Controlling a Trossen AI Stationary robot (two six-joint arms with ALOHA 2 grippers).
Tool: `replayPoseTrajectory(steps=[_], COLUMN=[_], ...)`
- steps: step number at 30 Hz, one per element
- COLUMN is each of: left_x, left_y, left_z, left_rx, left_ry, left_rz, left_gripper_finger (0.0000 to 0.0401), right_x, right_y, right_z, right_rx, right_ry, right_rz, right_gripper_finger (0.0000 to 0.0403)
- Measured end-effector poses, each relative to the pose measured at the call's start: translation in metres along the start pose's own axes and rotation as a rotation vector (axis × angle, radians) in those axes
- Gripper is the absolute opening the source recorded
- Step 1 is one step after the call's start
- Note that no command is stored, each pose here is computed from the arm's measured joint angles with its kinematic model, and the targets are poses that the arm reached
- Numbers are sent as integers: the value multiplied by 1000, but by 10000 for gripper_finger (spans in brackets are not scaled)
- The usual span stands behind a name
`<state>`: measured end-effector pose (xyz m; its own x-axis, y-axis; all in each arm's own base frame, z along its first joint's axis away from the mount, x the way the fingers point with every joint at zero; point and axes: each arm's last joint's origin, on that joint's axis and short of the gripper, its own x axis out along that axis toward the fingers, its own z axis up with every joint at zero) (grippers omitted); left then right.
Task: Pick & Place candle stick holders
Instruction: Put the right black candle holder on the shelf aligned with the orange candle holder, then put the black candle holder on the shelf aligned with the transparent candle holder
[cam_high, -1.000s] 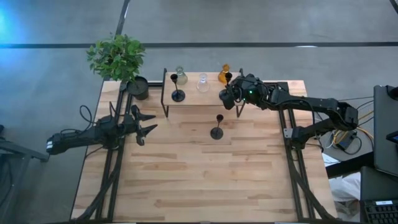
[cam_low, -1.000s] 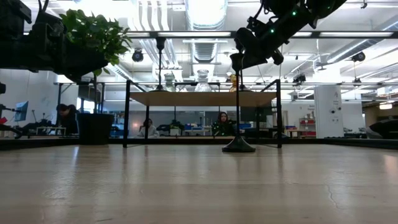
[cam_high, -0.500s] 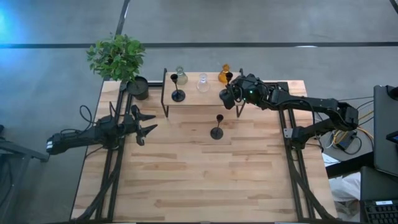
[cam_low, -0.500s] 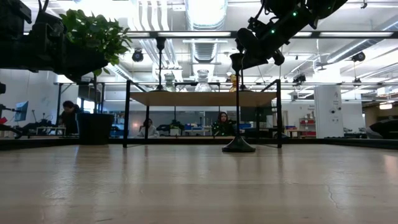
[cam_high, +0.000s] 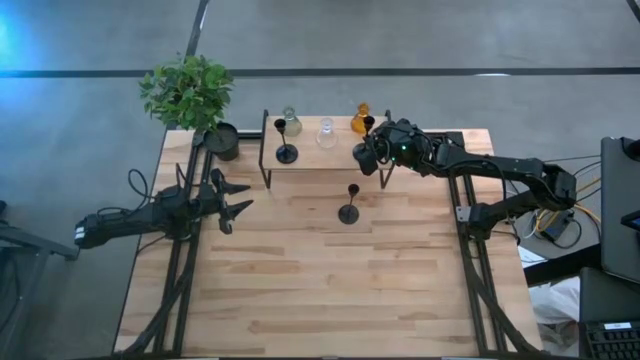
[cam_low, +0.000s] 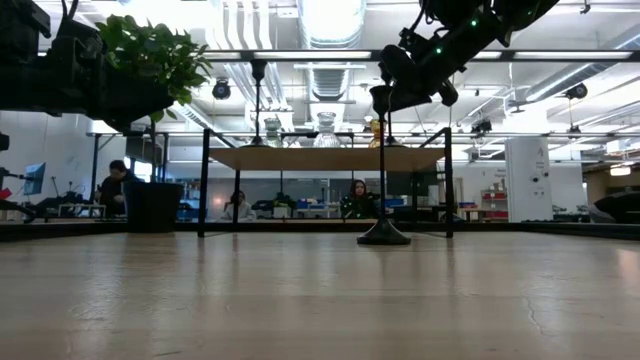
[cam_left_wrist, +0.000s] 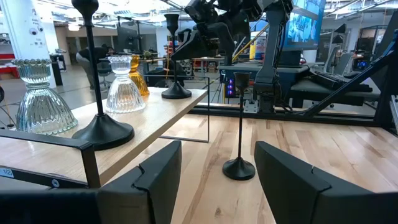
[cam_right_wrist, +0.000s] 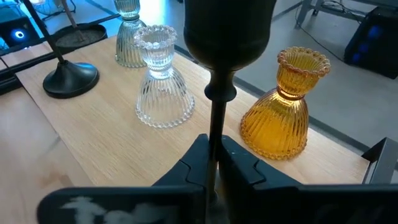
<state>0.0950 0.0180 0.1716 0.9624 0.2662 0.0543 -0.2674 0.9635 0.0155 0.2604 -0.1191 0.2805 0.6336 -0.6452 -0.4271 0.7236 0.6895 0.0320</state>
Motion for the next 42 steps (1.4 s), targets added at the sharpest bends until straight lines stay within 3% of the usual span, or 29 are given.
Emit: replayPoseTrajectory(steps=[28, 35, 42], left_x=[0, 0, 0], left_y=[0, 0, 0], left_z=[0, 0, 0], left_rx=[0, 0, 0], left_ry=[0, 0, 0], left_rz=[0, 0, 0], left_gripper_finger=[209, 209, 209], right_x=[0, -12, -44], right_y=[-1, -4, -16], right_z=[-4, 1, 3], right_rx=[-1, -2, -16], right_ry=[37, 24, 59], right_rz=[-6, -3, -17], right_gripper_finger=[281, 303, 294])
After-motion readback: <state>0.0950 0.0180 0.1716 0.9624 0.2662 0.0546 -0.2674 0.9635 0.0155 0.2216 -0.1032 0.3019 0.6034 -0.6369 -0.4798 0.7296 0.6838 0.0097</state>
